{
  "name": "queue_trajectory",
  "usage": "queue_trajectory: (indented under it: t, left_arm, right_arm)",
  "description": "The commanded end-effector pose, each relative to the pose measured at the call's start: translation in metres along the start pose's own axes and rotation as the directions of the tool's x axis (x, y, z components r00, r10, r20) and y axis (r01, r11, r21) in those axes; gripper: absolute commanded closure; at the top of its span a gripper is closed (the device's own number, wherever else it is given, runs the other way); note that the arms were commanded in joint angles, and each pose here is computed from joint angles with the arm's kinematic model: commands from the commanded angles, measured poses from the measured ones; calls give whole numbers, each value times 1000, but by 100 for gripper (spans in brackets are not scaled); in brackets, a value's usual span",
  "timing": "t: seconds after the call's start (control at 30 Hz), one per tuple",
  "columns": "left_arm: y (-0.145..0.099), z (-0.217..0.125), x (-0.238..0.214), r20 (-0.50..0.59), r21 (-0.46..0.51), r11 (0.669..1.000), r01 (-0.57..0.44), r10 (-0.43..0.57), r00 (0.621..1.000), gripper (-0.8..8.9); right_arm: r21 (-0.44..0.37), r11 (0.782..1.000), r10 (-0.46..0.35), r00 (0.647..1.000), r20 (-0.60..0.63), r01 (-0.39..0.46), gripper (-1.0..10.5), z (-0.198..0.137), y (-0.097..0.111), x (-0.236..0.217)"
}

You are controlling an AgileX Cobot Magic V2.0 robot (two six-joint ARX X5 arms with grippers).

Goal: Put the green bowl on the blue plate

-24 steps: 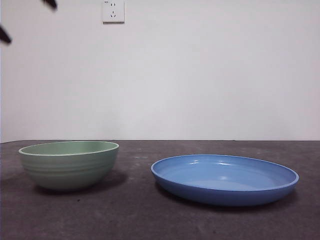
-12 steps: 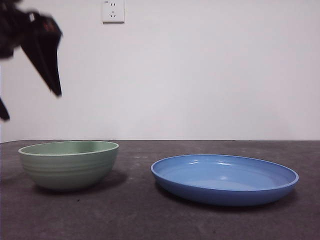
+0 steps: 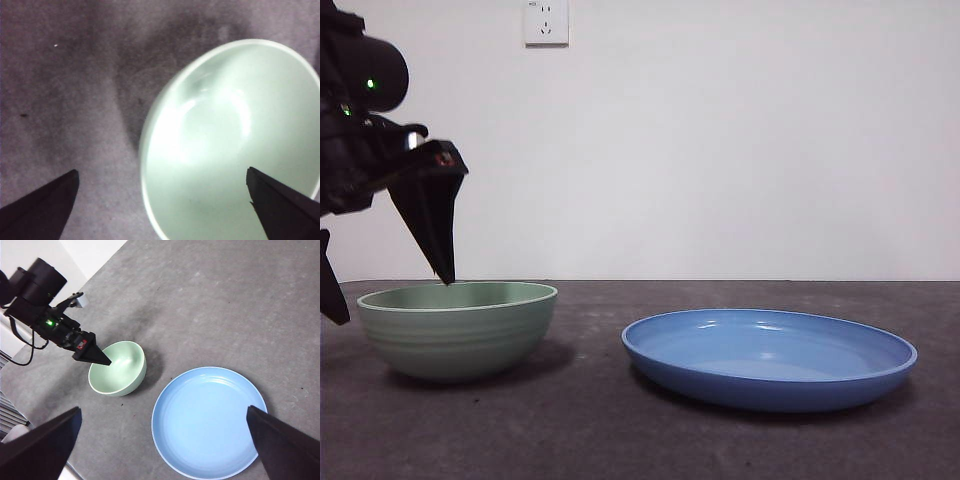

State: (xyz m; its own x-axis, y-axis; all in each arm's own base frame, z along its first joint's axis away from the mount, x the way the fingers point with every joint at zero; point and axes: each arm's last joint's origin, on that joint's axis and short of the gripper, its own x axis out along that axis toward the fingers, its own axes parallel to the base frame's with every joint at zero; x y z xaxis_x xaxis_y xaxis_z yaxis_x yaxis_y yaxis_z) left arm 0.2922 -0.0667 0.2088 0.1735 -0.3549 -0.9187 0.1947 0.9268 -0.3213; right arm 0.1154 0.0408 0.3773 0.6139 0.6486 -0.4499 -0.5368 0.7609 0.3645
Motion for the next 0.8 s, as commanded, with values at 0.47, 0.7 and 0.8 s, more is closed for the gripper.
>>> queue_trajectory:
  t: [0.47,0.7,0.8]
  left_arm:
    - [3,9,11,-3,4,1000,1,-1,1000,674]
    - [5,9,18,-30,-4,1000,0,0,1000,721]
    - [5,10,18,-26,-2,1000,0,0,1000,764]
  right_arm:
    - [-15,1000,7,1000,17,-7,313,4,2,-2]
    - [-16,1000,8,1000,19,-7,313,4,3,-2]
    - [-16,1000,8,1000,20,-7,313,5,3,-2]
